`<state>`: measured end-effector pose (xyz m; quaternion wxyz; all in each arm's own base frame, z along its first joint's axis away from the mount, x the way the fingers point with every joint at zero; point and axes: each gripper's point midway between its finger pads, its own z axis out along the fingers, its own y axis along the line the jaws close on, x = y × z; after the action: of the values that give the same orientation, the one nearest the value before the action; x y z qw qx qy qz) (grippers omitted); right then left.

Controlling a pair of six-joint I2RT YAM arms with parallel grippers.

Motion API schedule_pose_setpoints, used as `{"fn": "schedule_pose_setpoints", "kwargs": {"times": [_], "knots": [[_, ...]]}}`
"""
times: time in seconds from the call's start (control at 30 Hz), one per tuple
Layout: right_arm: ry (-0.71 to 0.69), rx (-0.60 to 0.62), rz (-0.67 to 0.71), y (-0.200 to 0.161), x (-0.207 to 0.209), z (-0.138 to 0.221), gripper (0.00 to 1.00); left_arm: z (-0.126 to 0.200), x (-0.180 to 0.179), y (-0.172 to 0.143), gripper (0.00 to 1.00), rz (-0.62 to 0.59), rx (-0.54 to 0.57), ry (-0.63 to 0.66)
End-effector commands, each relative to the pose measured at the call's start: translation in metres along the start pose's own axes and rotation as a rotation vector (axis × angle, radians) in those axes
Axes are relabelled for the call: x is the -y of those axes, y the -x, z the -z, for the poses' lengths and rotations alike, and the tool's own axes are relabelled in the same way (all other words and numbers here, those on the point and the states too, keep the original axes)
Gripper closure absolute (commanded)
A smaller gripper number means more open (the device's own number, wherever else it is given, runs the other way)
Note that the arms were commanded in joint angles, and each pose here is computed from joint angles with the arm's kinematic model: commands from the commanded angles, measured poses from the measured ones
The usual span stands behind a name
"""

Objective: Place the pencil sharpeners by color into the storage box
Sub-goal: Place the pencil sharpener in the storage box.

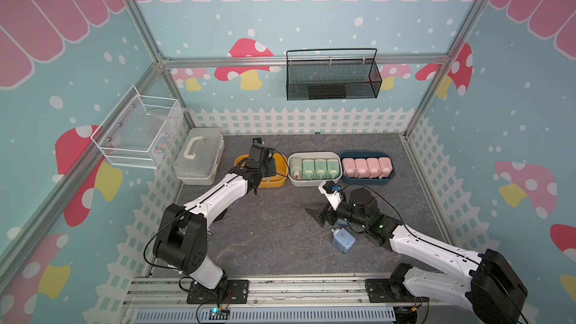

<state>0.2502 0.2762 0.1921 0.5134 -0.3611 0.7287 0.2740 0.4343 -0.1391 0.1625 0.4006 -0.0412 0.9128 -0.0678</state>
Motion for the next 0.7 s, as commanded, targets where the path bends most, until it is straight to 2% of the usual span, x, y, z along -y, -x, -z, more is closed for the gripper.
{"fn": "schedule_pose_setpoints", "kwargs": {"times": [0.0, 0.4, 0.67], "knots": [[-0.045, -0.020, -0.042, -0.009, 0.008, 0.005, 0.01, -0.004, 0.008, 0.014, 1.00, -0.007, 0.014, -0.026], [-0.169, -0.075, -0.081, -0.023, 0.025, 0.022, 0.01, -0.040, 0.019, 0.002, 1.00, -0.017, -0.069, -0.058], [-0.181, -0.079, -0.094, -0.025, 0.027, 0.025, 0.02, -0.051, 0.023, -0.007, 1.00, -0.017, -0.102, -0.075]]}}
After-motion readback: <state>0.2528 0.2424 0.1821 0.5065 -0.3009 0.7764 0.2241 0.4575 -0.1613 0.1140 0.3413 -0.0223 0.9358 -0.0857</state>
